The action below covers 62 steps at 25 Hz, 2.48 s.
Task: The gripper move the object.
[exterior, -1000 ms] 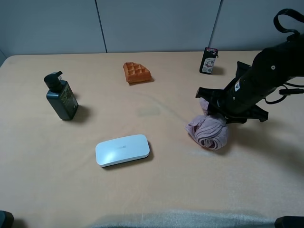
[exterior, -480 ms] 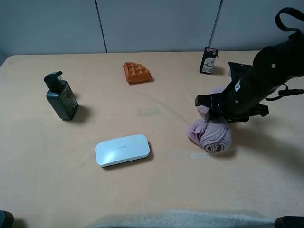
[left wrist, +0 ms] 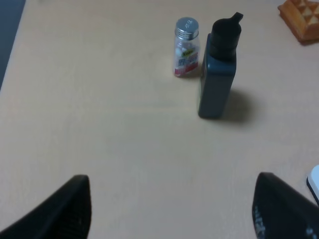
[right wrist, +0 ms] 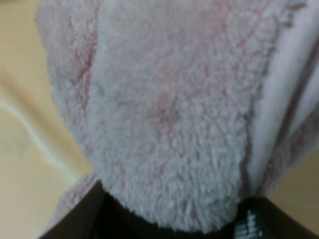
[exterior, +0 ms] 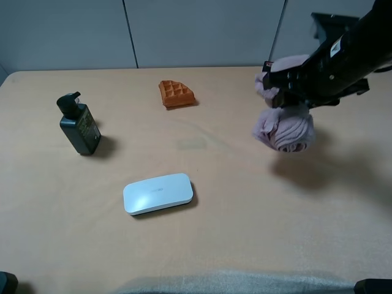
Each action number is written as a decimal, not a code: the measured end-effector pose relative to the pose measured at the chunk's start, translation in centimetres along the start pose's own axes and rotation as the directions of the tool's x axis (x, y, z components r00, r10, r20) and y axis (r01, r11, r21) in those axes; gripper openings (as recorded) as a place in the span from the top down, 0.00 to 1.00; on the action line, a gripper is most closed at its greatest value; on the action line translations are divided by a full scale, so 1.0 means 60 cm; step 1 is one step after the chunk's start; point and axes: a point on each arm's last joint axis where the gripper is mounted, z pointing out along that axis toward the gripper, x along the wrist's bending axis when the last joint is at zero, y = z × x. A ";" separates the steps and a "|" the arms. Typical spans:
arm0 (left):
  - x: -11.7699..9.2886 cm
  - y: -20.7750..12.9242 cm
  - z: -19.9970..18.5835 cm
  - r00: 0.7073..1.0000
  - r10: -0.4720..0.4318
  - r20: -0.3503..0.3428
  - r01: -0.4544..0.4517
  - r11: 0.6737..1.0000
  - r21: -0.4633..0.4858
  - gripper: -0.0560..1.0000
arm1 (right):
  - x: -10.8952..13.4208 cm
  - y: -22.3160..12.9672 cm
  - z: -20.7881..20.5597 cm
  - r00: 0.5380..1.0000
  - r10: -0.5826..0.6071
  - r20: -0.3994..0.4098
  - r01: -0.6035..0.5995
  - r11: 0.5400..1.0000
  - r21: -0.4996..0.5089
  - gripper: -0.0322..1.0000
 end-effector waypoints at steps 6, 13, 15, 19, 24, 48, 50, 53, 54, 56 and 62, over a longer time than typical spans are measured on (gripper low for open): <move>0.000 0.000 0.000 1.000 0.000 0.000 0.000 1.000 0.000 0.25 | -0.044 0.040 -0.054 0.999 -0.016 0.045 0.017 1.000 -0.025 0.64; 0.000 0.000 0.000 1.000 0.000 0.000 0.000 1.000 0.000 0.25 | -0.094 0.054 -0.089 0.996 0.004 0.091 0.004 0.997 -0.083 0.64; 0.000 0.000 0.000 1.000 0.000 0.000 0.000 1.000 0.000 0.25 | -0.106 0.058 -0.096 0.995 0.013 0.103 -0.003 0.995 -0.099 0.64; 0.000 0.000 0.000 1.000 0.000 0.000 0.000 1.000 0.000 0.25 | -0.128 0.073 -0.112 0.992 0.020 0.126 -0.004 0.991 -0.133 0.64; 0.000 0.000 0.000 1.000 0.000 0.000 0.000 1.000 0.000 0.25 | -0.131 0.113 -0.137 0.991 0.031 0.129 -0.004 0.979 -0.205 0.64; 0.000 0.000 0.000 1.000 0.000 0.000 0.000 1.000 0.000 0.25 | -0.165 0.257 0.019 0.987 -0.016 0.161 0.020 0.999 -0.025 0.64; 0.000 0.000 0.000 1.000 0.000 0.000 0.000 1.000 0.000 0.25 | -0.169 0.254 0.042 0.987 -0.027 0.161 0.026 1.000 0.010 0.64; 0.000 0.000 0.000 1.000 0.000 0.000 0.000 1.000 0.000 0.25 | -0.174 0.250 0.070 0.986 -0.033 0.161 0.026 0.998 0.049 0.64; 0.000 0.000 0.000 1.000 0.000 0.000 0.000 1.000 0.000 0.25 | -0.176 0.249 0.078 0.986 -0.035 0.161 0.025 0.998 0.059 0.64; 0.000 0.000 0.000 1.000 0.000 0.000 0.000 1.000 0.000 0.25 | -0.181 0.245 0.095 0.986 -0.045 0.161 0.032 0.996 0.084 0.64; 0.000 0.000 0.000 1.000 0.000 0.000 0.000 1.000 0.000 0.25 | -0.197 0.238 0.125 0.987 -0.062 0.148 0.044 0.991 0.125 0.64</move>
